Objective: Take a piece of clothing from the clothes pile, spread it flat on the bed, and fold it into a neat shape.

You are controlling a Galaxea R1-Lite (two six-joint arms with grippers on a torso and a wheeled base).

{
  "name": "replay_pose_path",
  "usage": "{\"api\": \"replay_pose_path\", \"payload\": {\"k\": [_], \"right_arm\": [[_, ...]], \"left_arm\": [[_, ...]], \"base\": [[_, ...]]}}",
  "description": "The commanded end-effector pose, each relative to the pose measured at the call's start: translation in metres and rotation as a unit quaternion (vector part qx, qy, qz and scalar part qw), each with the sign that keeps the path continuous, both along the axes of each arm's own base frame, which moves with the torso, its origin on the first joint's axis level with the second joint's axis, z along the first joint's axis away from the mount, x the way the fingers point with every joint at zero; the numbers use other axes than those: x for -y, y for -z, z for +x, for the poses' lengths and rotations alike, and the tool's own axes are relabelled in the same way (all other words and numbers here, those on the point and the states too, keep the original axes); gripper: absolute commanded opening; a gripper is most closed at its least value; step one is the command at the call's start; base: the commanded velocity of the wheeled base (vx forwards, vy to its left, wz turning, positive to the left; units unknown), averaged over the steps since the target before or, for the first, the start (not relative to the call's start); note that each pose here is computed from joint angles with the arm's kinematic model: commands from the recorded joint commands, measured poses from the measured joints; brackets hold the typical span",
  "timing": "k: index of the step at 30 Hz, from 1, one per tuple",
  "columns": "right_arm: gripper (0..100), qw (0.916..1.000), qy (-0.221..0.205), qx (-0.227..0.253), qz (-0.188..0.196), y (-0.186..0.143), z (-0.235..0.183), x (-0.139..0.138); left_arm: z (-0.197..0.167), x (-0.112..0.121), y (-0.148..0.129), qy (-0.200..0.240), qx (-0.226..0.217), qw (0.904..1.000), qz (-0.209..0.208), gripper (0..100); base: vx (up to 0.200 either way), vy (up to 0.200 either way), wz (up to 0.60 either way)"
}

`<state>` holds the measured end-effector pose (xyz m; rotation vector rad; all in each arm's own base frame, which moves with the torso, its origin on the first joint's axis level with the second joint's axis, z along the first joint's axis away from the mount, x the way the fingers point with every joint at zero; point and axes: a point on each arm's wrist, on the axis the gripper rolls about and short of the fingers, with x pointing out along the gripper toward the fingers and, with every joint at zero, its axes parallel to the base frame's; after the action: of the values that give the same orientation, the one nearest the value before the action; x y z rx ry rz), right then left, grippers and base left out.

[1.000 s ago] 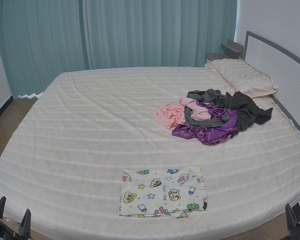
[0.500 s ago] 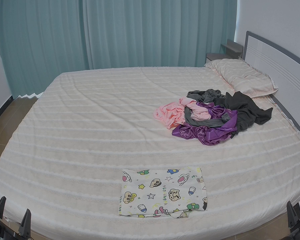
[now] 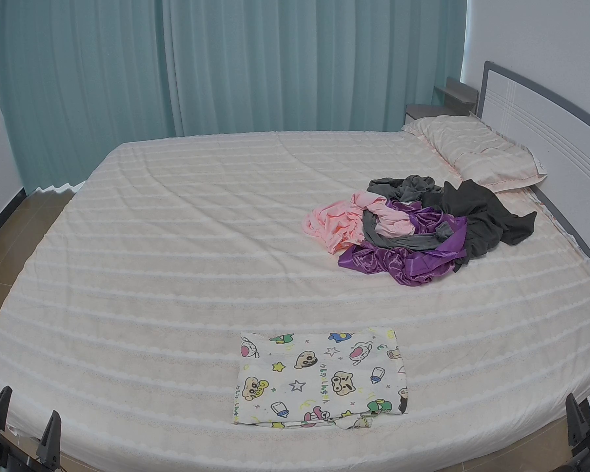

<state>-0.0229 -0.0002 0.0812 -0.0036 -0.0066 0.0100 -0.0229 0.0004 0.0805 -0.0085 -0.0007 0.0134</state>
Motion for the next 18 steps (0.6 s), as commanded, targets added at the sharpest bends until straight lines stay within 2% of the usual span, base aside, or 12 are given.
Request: {"api": "replay_pose_path", "payload": {"k": [1, 18], "right_arm": [[100, 1.0000, 0.000, -0.001, -0.002, 0.0053, 0.0001, -0.0001], [100, 1.0000, 0.000, -0.001, -0.001, 0.0053, 0.0001, -0.0001]], "left_arm": [[0.0001, 0.0000, 0.0052, 0.000, -0.001, 1.0000, 0.000, 100], [0.0001, 0.0000, 0.0052, 0.000, -0.001, 1.0000, 0.000, 100]], "base": [[0.000, 0.000, 0.00], [0.000, 0.000, 0.00]]}}
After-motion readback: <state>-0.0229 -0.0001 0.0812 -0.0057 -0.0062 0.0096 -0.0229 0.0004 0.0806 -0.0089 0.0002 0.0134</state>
